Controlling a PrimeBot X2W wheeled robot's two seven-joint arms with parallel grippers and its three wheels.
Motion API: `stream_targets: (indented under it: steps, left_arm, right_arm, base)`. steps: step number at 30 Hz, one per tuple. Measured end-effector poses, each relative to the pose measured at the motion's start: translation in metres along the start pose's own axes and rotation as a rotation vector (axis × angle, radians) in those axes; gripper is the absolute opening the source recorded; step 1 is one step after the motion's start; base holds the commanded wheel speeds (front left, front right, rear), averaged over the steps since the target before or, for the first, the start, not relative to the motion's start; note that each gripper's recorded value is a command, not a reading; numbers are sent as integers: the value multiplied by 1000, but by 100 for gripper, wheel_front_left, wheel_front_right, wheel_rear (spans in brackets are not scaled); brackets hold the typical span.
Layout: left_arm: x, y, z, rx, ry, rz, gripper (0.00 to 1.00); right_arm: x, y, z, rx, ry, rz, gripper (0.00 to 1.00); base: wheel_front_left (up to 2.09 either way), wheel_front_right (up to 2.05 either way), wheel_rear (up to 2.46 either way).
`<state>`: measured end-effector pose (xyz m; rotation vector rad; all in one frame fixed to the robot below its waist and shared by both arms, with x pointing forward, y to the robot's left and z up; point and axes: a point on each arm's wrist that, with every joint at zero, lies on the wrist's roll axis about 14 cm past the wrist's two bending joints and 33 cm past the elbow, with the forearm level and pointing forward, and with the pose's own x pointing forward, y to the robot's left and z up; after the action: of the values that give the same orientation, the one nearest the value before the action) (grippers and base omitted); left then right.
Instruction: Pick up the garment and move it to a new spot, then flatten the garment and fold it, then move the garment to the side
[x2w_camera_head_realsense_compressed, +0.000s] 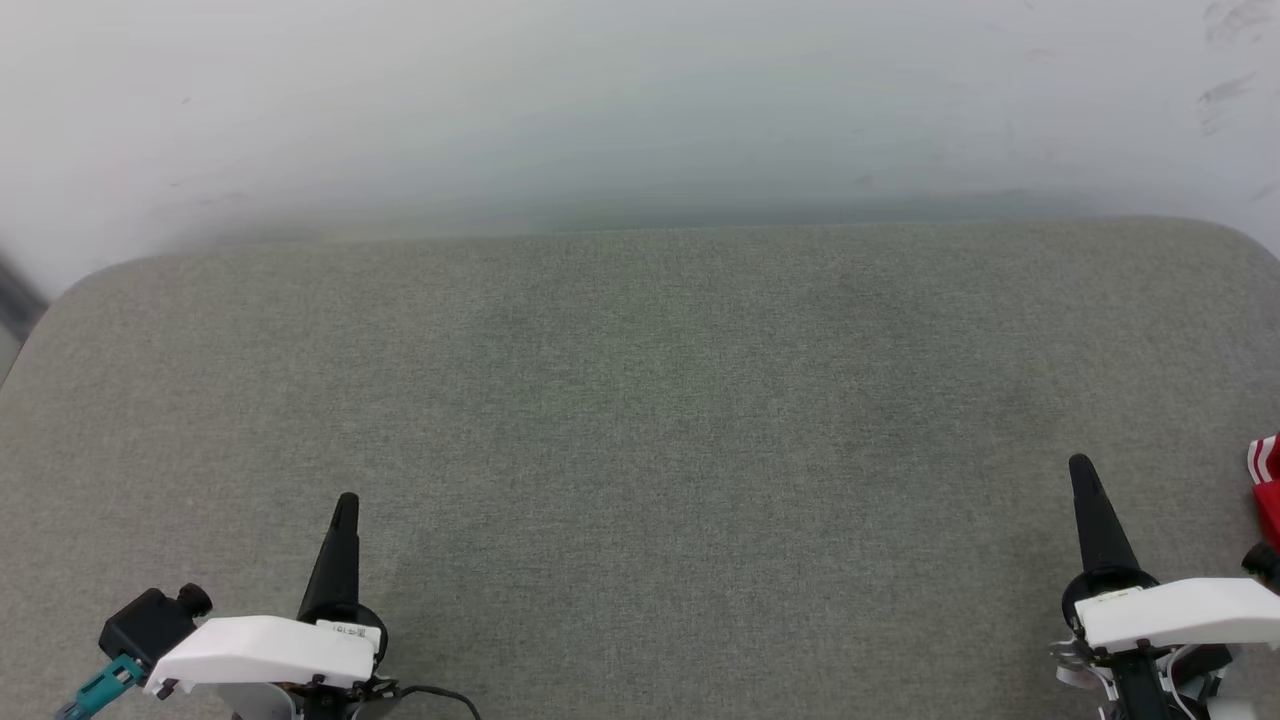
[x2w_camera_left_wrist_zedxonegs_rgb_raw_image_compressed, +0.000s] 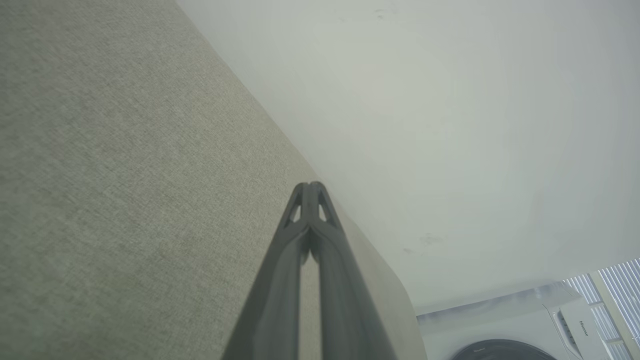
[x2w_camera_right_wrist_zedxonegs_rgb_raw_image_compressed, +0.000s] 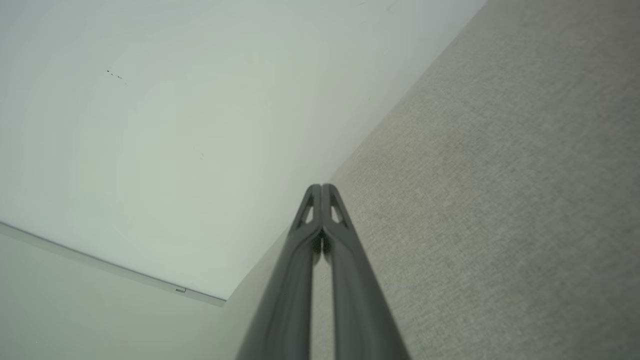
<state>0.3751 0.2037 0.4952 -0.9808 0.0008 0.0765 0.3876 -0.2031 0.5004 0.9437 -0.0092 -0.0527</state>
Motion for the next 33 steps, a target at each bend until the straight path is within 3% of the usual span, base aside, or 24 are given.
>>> stream_targets:
  steps: [33]
  left_arm:
    - [7, -3, -1, -333, 36, -9, 0]
  right_arm:
    - [0, -1, -2, 353, 31, -6, 0]
  base:
    - [0, 0, 0]
